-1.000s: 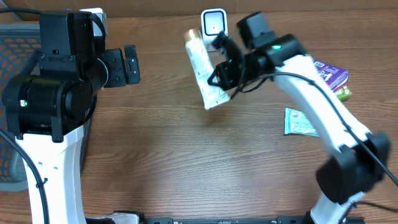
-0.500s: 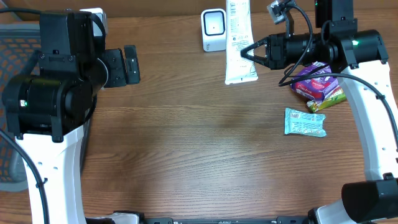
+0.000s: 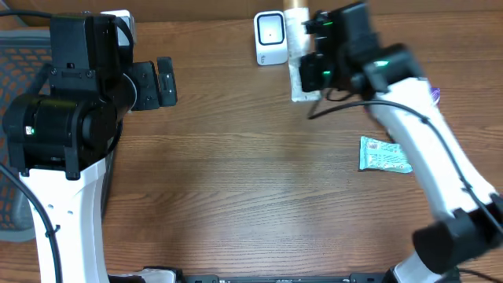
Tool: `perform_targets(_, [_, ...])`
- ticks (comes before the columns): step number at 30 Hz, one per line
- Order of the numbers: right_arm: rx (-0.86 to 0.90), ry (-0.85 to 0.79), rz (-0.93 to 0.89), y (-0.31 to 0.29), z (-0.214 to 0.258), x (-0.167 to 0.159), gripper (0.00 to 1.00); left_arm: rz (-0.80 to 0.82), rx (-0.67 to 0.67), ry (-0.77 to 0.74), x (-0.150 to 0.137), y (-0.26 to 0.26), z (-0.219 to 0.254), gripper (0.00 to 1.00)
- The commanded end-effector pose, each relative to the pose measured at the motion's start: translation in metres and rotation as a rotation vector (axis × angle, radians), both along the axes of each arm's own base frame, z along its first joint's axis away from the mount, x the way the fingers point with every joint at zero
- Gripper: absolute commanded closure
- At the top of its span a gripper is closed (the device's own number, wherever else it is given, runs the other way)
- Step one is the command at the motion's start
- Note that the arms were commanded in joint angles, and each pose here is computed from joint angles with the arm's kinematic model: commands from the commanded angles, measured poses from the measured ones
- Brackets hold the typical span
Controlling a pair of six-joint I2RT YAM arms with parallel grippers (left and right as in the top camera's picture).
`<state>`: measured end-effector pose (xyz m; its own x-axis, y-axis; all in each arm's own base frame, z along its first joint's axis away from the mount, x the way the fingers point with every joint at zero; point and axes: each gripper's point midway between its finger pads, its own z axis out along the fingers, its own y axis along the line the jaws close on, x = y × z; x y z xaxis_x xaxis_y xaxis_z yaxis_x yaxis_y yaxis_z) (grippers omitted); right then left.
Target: Scan the item barcode
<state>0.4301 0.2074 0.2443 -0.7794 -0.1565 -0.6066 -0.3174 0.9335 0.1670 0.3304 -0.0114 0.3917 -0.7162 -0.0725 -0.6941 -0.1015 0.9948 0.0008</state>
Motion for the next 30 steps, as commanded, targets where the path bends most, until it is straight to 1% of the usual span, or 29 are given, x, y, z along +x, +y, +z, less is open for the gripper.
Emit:
perform_targets(1, [-0.231,-0.178,-0.214,-0.027,0.004,0.037,0.96,0.006,0.017,-0.003,0.002,0.004,0.001,0.00])
perform_targets(3, [-0.312,-0.278,-0.278,-0.028,0.011,0.052,0.96,0.006,0.016,-0.003,0.002,0.004,0.001,0.00])
perform_targets(4, [-0.387,-0.354,-0.302,-0.029,0.017,0.063,0.96,0.006,0.017,-0.003,0.002,0.004,0.001,0.00])
perform_targets(7, [-0.507,-0.460,-0.311,-0.031,0.025,0.082,0.96,0.006,0.017,-0.003,0.002,0.004,0.001,0.00])
perform_targets(13, [-0.699,-0.556,-0.163,-0.020,0.006,0.122,0.96,0.006,0.017,-0.003,0.002,0.004,0.001,0.00])
perform_targets(16, [-0.796,-0.574,-0.080,-0.014,-0.006,0.133,0.96,0.006,0.017,-0.003,0.002,0.004,0.001,0.00])
perform_targets(24, [-0.876,-0.651,-0.025,-0.011,-0.017,0.160,0.96,0.006,0.017,-0.003,0.002,0.004,0.001,0.00])
perform_targets(28, [-0.890,-0.652,-0.027,-0.018,-0.029,0.170,0.96,0.006,0.017,-0.003,0.002,0.004,0.001,0.00])
perform_targets(30, [-0.895,-0.635,-0.022,-0.022,-0.042,0.175,0.96,0.006,0.017,-0.003,0.002,0.004,0.001,0.01])
